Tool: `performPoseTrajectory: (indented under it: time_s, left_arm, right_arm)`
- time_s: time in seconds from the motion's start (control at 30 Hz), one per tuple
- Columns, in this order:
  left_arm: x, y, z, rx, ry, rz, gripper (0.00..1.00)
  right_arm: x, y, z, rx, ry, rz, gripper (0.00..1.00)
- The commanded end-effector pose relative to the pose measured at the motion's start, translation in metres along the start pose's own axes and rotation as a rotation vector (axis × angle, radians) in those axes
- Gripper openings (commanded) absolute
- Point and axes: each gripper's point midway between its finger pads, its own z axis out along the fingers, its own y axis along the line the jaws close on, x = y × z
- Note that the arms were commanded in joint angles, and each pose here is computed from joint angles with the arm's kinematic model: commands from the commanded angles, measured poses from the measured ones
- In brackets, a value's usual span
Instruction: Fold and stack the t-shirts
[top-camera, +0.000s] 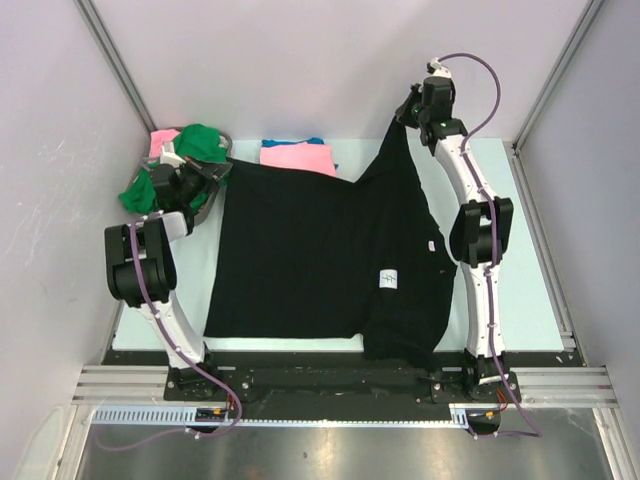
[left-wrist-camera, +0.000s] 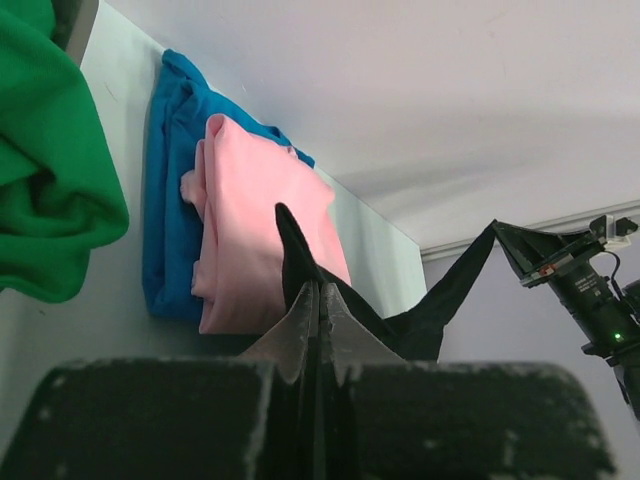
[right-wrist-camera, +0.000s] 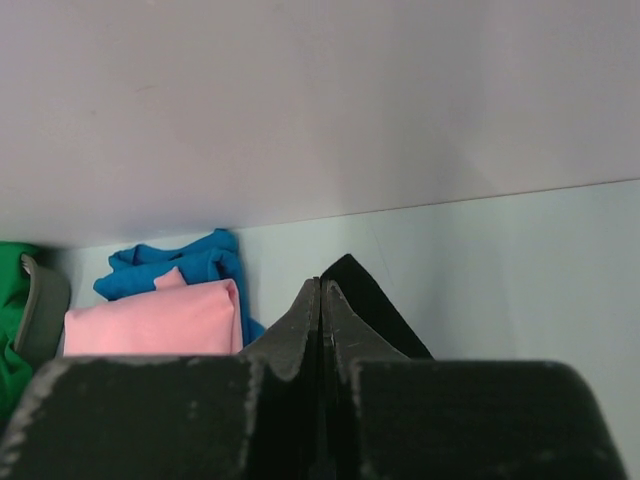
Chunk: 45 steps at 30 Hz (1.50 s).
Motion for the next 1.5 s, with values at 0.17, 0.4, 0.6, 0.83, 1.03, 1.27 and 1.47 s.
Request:
performPoseTrajectory:
  time_s: [0.17,0.4,0.6,0.83,1.03,1.27,1.47]
  left_arm:
    - [-0.034,-0.018,0.002,0.02,-0.129,0.042,0.61]
    - [-0.045,-0.072,-0.036,0.089,-0.203,0.093,1.0]
    - [-0.015,-0.091,-0.059,0.036,-0.12,0.113,1.0]
    - [0.011,-0.091,-0.085,-0.033,-0.098,0.158,0.99]
    - [0.014,-0.09,-0.093,-0.053,-0.096,0.173,0.99]
    - [0.017,-0.08,-0.09,-0.079,-0.084,0.172,0.99]
    - [0.022,-0.069,-0.086,-0.091,-0.073,0.153,0.99]
  right_arm:
    - [0.02,0.064,0.018,-0.358,0.035,0.099,0.92]
    - [-0.01,0.047,-0.027,-0.323,-0.013,0.102,1.0]
    - [0.039,0.002,-0.064,-0.062,0.156,0.071,1.0]
    - [0.11,-0.023,-0.075,0.027,0.327,0.135,1.0]
    - [0.154,-0.038,-0.064,0.083,0.401,0.178,1.0]
    - [0.173,-0.048,-0.048,0.095,0.444,0.201,1.0]
    - [0.187,-0.049,-0.039,0.087,0.46,0.223,1.0]
